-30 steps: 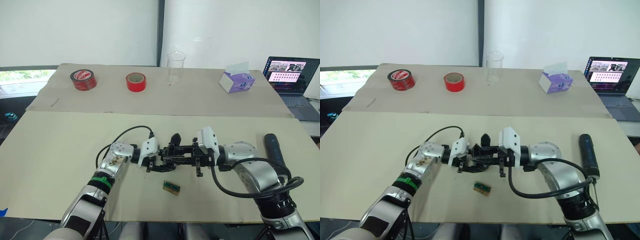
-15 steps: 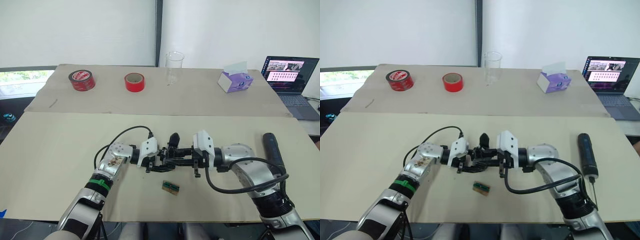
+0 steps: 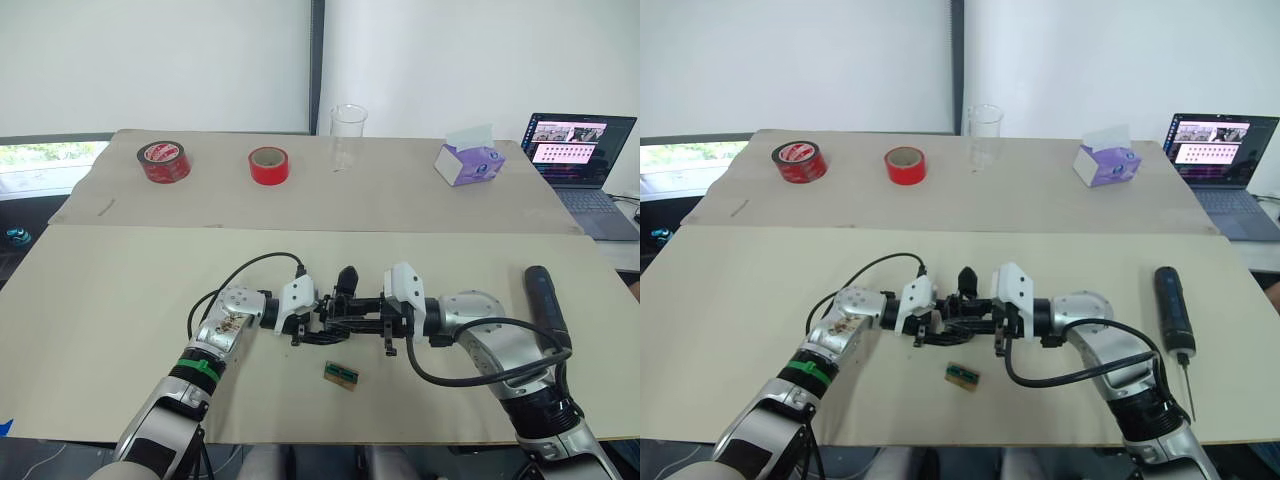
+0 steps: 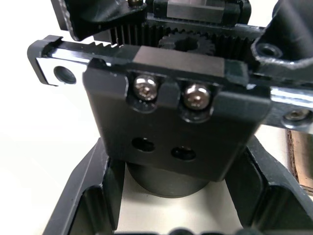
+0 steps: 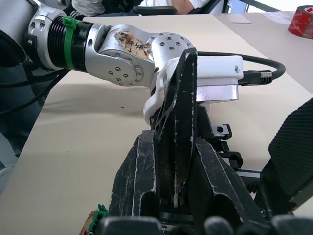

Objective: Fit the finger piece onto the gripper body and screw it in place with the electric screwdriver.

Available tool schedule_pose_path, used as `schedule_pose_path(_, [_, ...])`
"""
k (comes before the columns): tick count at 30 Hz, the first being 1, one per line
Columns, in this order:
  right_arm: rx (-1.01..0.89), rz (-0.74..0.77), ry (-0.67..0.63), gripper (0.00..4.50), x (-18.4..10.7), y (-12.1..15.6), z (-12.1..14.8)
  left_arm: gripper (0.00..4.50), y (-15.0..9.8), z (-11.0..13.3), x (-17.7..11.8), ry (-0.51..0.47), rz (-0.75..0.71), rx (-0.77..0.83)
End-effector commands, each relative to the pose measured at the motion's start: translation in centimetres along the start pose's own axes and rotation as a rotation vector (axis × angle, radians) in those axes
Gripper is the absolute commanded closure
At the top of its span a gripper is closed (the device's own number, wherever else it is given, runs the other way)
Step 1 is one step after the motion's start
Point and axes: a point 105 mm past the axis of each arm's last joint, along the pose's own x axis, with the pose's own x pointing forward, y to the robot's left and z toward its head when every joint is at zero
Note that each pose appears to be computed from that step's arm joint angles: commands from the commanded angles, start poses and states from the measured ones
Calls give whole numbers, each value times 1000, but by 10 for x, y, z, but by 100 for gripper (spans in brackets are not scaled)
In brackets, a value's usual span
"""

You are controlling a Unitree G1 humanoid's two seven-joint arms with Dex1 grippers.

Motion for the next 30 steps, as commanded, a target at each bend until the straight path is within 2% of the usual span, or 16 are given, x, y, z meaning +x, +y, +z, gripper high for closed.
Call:
schedule_pose_path(1, [25,35,51,410,4,6,-9,218,-6,-15,1,52,-7,-41])
schedule_pose_path(5, [50,50,71,410,5,10,-14,218,-6,-16,1,54,-1,-44])
schedule_pose_path(9, [104,86,32,410,12,19,-8,218,-5,-18,0,61,10,-54])
schedule_pose_path(11, [107,83,61,410,12,20,-14,218,-6,-19,-1,62,10,-56])
schedule_pose_path(18, [157,-13,84,410,14,6,-24,218,-7,-20,-2,66,11,-59])
schedule_pose_path(30, [162,-63,91,411,17,3,-36,218,-8,-21,-5,66,15,-63])
